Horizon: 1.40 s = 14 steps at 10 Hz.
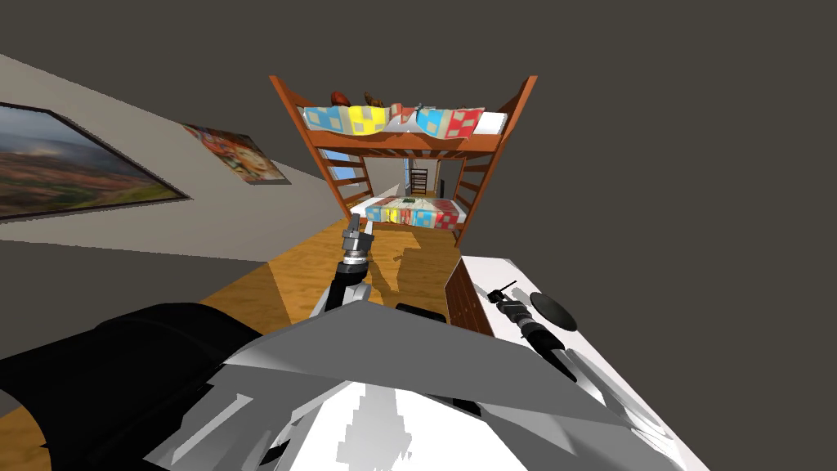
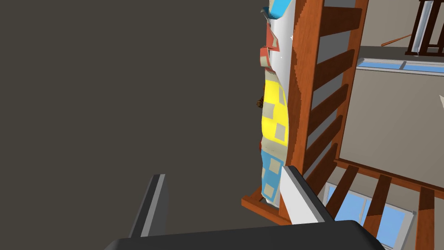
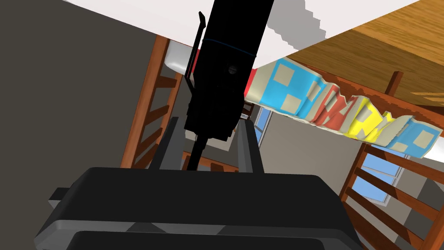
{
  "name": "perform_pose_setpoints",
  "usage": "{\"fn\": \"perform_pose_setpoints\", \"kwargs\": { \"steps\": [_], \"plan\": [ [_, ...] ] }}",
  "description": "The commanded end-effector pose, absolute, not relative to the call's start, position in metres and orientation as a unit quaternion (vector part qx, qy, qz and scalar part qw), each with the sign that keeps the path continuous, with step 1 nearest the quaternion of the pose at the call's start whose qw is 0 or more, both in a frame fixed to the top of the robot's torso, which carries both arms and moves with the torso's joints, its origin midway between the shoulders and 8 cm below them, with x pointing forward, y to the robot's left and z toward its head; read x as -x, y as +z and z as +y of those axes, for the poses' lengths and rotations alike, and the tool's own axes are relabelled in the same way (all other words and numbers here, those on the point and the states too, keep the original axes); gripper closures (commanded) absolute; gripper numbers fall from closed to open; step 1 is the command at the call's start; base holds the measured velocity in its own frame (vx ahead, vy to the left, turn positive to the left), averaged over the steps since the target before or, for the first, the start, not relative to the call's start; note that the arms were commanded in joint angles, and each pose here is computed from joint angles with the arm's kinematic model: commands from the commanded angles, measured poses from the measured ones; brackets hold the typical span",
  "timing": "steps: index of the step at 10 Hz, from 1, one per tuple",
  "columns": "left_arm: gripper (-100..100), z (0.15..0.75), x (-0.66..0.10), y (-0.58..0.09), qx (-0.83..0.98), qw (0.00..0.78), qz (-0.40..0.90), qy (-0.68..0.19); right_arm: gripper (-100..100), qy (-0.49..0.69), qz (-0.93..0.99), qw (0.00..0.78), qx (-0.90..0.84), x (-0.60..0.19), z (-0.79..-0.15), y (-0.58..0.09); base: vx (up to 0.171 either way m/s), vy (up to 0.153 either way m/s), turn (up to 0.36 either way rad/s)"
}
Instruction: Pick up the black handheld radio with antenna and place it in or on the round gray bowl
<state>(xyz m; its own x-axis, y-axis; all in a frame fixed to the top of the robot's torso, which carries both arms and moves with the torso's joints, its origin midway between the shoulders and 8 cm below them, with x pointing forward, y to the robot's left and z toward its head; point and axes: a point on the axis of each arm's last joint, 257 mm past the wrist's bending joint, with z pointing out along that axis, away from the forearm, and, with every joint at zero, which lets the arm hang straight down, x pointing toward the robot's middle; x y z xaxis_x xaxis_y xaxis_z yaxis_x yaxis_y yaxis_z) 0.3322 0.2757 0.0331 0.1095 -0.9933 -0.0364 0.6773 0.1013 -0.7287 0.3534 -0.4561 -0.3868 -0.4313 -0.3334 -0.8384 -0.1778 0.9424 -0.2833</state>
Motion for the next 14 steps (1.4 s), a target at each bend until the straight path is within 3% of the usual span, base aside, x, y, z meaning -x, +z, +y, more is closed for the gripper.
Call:
{"fn": "perform_pose_setpoints", "kwargs": {
  "steps": [1,2,3,4,5,14],
  "plan": [
    [0,0.276,-0.332,0.033,0.285,0.688,0.278,-0.607,100,-0.076,0.843,0.511,0.152,-0.353,-0.456,-0.387,0.0,0.0,0.0],
    [0,0.276,-0.332,0.033,0.285,0.688,0.278,-0.607,0,-0.076,0.843,0.511,0.152,-0.353,-0.456,-0.387,0.0,0.0,0.0],
    [0,0.276,-0.332,0.033,0.285,0.688,0.278,-0.607,100,-0.076,0.843,0.511,0.152,-0.353,-0.456,-0.387,0.0,0.0,0.0],
    [0,0.276,-0.332,0.033,0.285,0.688,0.278,-0.607,0,-0.076,0.843,0.511,0.152,-0.353,-0.456,-0.387,0.0,0.0,0.0],
    [0,0.276,-0.332,0.033,0.285,0.688,0.278,-0.607,100,-0.081,0.85,0.5,0.147,-0.341,-0.472,-0.388,-0.022,-0.011,-0.062],
    [0,0.276,-0.332,0.033,0.285,0.688,0.278,-0.607,100,-0.109,0.875,0.458,0.114,-0.297,-0.558,-0.365,0.001,-0.016,-0.067]
  ]
}}
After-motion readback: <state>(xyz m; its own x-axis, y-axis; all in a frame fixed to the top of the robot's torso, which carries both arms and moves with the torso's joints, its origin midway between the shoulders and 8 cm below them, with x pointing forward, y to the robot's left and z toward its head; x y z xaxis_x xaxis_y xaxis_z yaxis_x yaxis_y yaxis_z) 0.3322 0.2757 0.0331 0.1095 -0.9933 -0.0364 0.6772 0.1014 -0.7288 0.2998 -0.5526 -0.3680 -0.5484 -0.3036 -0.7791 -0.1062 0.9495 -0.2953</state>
